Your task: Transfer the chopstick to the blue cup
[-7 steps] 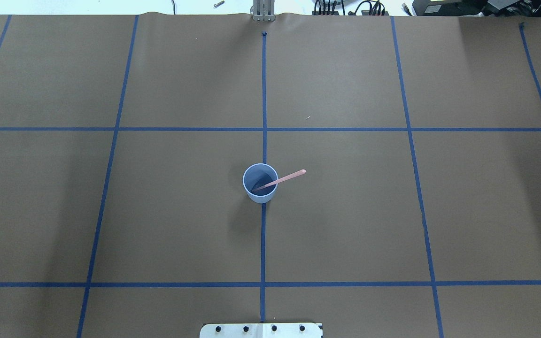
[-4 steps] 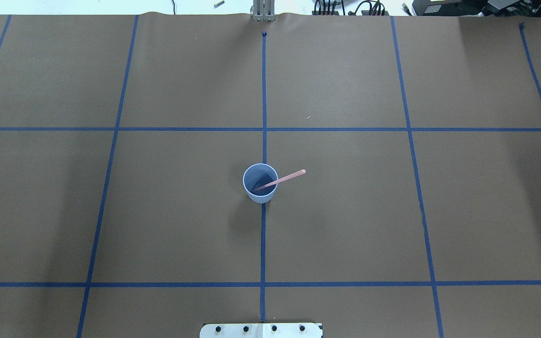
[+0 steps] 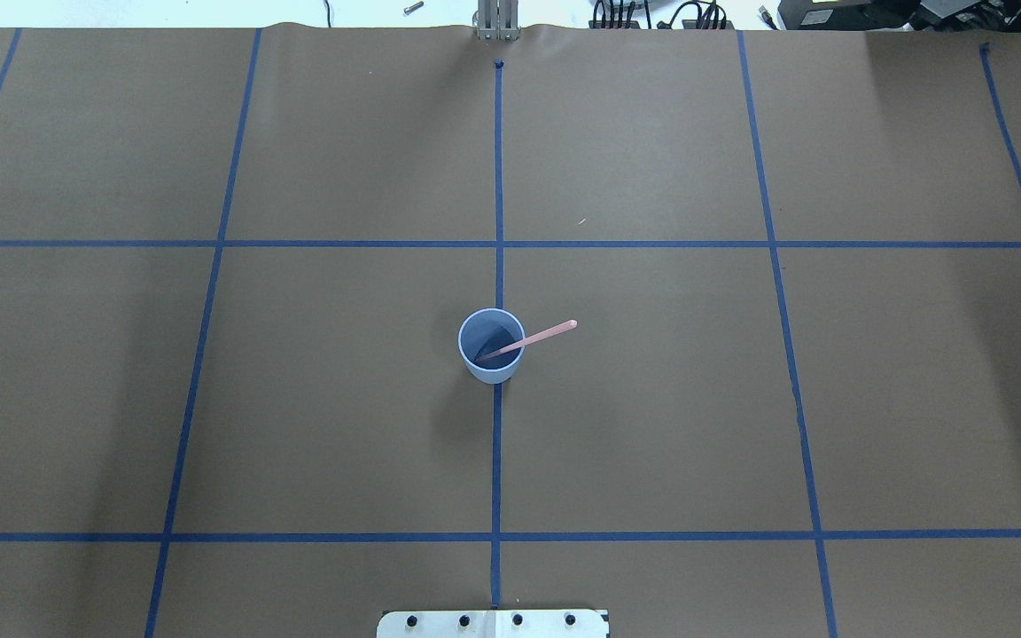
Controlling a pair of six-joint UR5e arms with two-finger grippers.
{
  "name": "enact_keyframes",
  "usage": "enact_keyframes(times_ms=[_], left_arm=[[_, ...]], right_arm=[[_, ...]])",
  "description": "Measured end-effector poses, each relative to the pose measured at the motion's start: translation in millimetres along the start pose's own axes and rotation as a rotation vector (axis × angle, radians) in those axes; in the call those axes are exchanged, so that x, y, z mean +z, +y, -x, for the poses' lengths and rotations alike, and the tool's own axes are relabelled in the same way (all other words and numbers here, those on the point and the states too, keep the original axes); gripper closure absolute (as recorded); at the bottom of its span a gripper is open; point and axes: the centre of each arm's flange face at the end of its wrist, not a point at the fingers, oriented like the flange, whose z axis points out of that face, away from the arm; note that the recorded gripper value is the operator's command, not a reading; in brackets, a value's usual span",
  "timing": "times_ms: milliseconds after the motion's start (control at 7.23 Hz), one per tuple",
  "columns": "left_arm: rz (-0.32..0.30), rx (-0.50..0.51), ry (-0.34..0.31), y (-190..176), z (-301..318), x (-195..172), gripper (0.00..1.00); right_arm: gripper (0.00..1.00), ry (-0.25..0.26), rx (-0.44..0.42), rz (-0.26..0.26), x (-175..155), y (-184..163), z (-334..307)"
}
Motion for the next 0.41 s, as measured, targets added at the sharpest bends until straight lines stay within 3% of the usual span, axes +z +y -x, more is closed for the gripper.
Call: enact_keyframes(times_ms=[415], left_arm=[[-0.002, 0.002, 0.000, -1.0, -1.0, -1.0, 0.01]], right_arm=[[0.00, 0.000, 0.000, -0.001, -0.6, -0.8, 0.3]])
